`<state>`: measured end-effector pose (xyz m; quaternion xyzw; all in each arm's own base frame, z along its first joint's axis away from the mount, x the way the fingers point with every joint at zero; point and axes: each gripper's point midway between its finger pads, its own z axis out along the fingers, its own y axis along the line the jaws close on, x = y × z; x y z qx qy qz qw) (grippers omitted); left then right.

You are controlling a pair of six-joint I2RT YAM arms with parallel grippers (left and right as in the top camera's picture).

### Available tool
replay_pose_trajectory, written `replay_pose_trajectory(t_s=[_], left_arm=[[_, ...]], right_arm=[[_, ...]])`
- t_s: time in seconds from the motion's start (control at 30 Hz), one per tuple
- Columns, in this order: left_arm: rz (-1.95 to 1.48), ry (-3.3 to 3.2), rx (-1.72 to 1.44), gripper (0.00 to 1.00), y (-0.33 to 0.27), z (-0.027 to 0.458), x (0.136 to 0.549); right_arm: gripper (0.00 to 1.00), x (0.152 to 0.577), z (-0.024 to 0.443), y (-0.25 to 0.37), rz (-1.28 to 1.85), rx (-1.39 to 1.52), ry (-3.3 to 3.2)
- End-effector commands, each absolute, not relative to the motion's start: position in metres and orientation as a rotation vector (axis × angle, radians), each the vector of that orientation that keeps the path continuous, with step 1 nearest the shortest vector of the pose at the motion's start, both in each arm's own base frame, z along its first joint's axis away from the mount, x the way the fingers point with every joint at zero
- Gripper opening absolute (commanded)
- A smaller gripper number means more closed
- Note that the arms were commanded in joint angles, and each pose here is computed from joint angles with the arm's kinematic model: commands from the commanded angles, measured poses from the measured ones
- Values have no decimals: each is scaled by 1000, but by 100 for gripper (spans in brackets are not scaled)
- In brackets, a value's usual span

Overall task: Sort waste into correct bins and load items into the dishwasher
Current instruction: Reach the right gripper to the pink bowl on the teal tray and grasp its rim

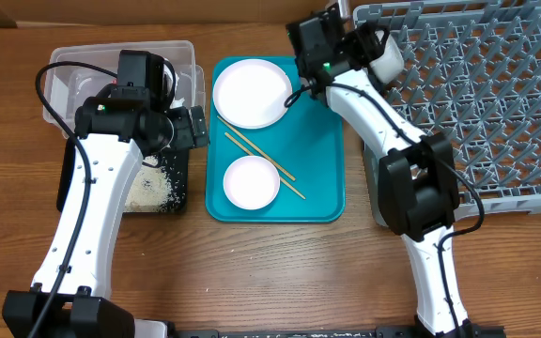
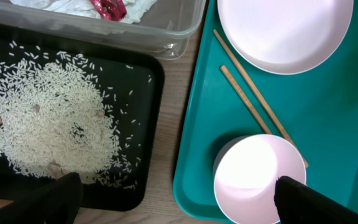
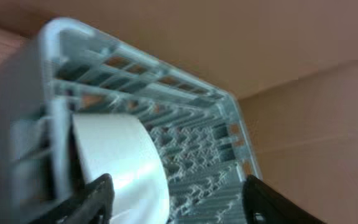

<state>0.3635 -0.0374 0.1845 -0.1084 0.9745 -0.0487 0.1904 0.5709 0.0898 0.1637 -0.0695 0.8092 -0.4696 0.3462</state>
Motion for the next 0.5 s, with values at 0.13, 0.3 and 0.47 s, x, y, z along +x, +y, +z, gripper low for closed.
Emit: replay_pose_trajectory(t_s=[0.13, 0.3, 0.47], left_arm=[[-132, 2716, -317, 100, -36, 191, 368], [-132, 2716, -317, 100, -36, 191, 368], [-132, 2715, -318, 100, -36, 191, 368]], right_arm=[[100, 539, 196, 170, -310, -150, 2329], [100, 475, 206, 242, 384, -319, 2530], [78, 424, 184, 263, 647, -397, 2725]])
